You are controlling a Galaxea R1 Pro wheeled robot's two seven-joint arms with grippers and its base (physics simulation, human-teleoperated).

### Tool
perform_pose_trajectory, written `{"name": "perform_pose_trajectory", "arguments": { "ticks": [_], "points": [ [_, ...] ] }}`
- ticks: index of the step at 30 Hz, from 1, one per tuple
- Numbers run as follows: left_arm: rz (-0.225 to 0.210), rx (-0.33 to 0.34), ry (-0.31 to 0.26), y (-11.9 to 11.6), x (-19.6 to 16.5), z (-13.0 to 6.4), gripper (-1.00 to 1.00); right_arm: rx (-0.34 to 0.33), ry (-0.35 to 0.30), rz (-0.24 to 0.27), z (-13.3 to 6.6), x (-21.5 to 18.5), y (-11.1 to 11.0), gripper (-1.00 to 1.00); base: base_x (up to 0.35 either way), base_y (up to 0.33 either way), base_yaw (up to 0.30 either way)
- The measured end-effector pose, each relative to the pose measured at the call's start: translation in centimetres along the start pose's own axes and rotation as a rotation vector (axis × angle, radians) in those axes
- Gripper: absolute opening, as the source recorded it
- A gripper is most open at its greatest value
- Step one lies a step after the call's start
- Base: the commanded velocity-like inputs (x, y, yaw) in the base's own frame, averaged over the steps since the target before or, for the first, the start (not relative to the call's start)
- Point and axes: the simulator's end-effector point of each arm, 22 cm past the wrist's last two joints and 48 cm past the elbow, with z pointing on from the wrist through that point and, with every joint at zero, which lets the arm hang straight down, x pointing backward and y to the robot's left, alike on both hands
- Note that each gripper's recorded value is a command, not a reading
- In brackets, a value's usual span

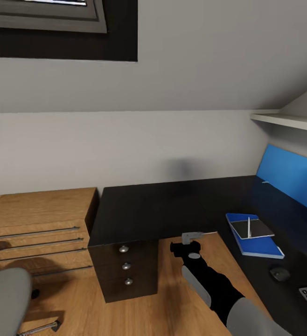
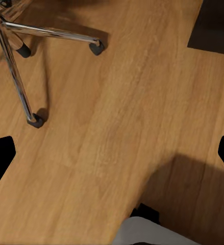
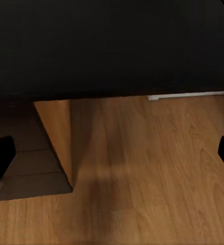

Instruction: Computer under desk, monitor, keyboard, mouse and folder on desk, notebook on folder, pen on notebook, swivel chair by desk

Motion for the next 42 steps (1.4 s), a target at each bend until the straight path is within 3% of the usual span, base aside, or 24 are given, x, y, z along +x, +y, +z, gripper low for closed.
{"name": "perform_pose_trajectory", "arguments": {
  "ticks": [4, 8, 12, 19, 21, 23, 28, 31, 33, 35, 42],
  "points": [
    [-0.002, 0.000, -0.010, 0.0, -0.3, 0.0, 1.00, 0.016, -0.006, -0.005, -0.2, 1.2, 1.6, 1.00, -0.001, 0.000, 0.248],
    [-0.006, 0.002, -0.027, -0.1, -1.0, 0.1, 1.00, 0.060, 0.017, 0.031, 0.2, 6.4, 2.3, 1.00, 0.000, 0.000, 0.261],
    [-0.012, 0.006, -0.047, -0.2, -2.1, 0.3, 1.00, 0.098, 0.028, 0.022, 0.3, 10.2, 1.9, 1.00, 0.000, 0.000, 0.263],
    [-0.018, 0.015, -0.066, -0.6, -3.4, 0.5, 1.00, 0.191, -0.027, 0.005, -0.9, 16.6, -2.2, 1.00, 0.000, 0.000, 0.264],
    [-0.019, 0.019, -0.067, -0.7, -3.7, 0.5, 1.00, 0.196, -0.044, 0.009, -2.9, 20.9, -3.8, 1.00, 0.000, 0.000, 0.266],
    [-0.019, 0.019, -0.064, -0.8, -3.5, 0.5, 1.00, 0.191, -0.046, 0.005, -3.6, 22.2, -4.1, 1.00, 0.000, 0.000, 0.267],
    [0.014, 0.009, 0.035, -0.1, 1.6, -0.3, 1.00, 0.202, -0.058, 0.007, -7.0, 27.3, -6.5, 1.00, 0.000, 0.000, 0.270],
    [0.016, 0.010, 0.035, -0.1, 1.9, -0.4, 1.00, 0.197, -0.068, 0.006, -7.2, 27.4, -6.5, 1.00, 0.000, 0.000, 0.276],
    [0.014, 0.011, 0.023, -0.1, 1.8, -0.5, 1.00, 0.195, -0.074, 0.009, -7.3, 27.4, -6.4, 1.00, 0.000, 0.000, 0.278],
    [-0.008, 0.009, -0.061, -0.1, 0.2, -0.6, 1.00, 0.186, -0.100, 0.025, -7.7, 27.1, -5.7, 1.00, 0.000, 0.000, 0.279],
    [-0.031, 0.009, -0.171, 0.1, -1.2, -1.3, 1.00, 0.183, -0.197, 0.070, -8.9, 26.1, -5.5, 1.00, 0.000, 0.000, 0.279]
  ]
}}
